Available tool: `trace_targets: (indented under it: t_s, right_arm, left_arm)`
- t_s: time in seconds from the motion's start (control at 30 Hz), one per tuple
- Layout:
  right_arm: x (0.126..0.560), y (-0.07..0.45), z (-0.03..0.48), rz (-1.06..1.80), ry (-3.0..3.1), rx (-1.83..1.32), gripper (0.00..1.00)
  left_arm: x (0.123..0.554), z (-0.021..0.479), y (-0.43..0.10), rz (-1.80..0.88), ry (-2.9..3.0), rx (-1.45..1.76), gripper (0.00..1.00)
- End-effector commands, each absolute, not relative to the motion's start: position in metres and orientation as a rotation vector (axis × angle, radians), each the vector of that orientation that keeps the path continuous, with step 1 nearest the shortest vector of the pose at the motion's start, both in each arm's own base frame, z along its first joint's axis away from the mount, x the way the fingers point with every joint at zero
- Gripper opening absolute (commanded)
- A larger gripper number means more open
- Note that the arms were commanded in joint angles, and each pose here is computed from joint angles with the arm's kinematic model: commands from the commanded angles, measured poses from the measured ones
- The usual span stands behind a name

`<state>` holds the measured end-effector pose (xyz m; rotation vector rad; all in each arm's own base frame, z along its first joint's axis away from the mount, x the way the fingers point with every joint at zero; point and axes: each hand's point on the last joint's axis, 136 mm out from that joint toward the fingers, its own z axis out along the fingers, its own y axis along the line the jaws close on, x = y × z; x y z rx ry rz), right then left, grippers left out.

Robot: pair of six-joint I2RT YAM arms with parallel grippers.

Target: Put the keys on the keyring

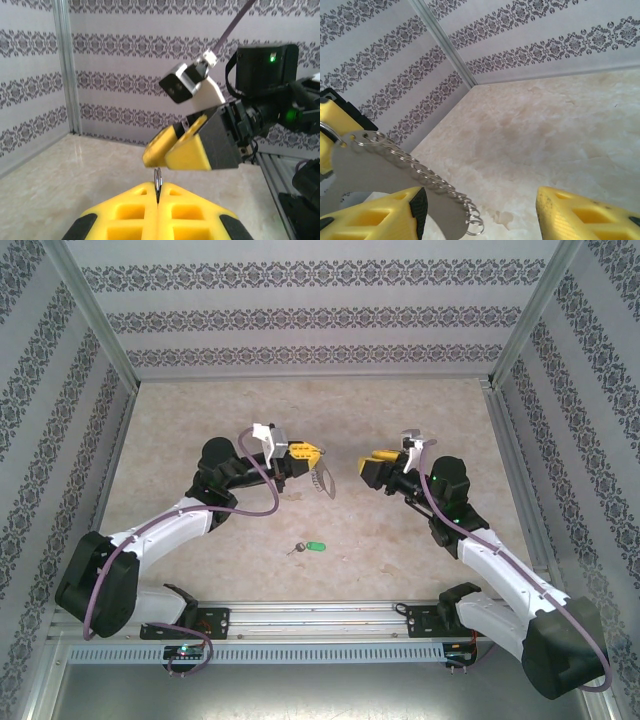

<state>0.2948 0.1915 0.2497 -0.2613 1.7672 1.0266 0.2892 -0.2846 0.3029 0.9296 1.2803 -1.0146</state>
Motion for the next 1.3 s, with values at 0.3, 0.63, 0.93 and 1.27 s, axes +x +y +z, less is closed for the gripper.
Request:
trace_targets:
  t_s: [0.3,0.63,0.93,1.27]
  right_arm:
    - [0.294,0.2,0.26,1.04,1.749,-0.368,0.6]
    - [0.291,0.21,0.273,1.085,1.718,-0.45,0.6]
    - [0.281,0.224,0.284,1.184,1.662,-0.569,0.59]
    - [0.26,0.245,0.293,1.318,1.591,-0.761,0.54]
  left_arm:
    - [0.28,0.29,-0.3,-1.111,1.458,1.085,0.0]
    - [0.274,0.285,-0.303,-1.205,1.606,1.129,0.0]
    - [0.27,0.28,-0.302,-1.201,1.684,1.163,0.0]
    - [0.265,0.277,-0.305,-1.197,1.691,1.183,0.0]
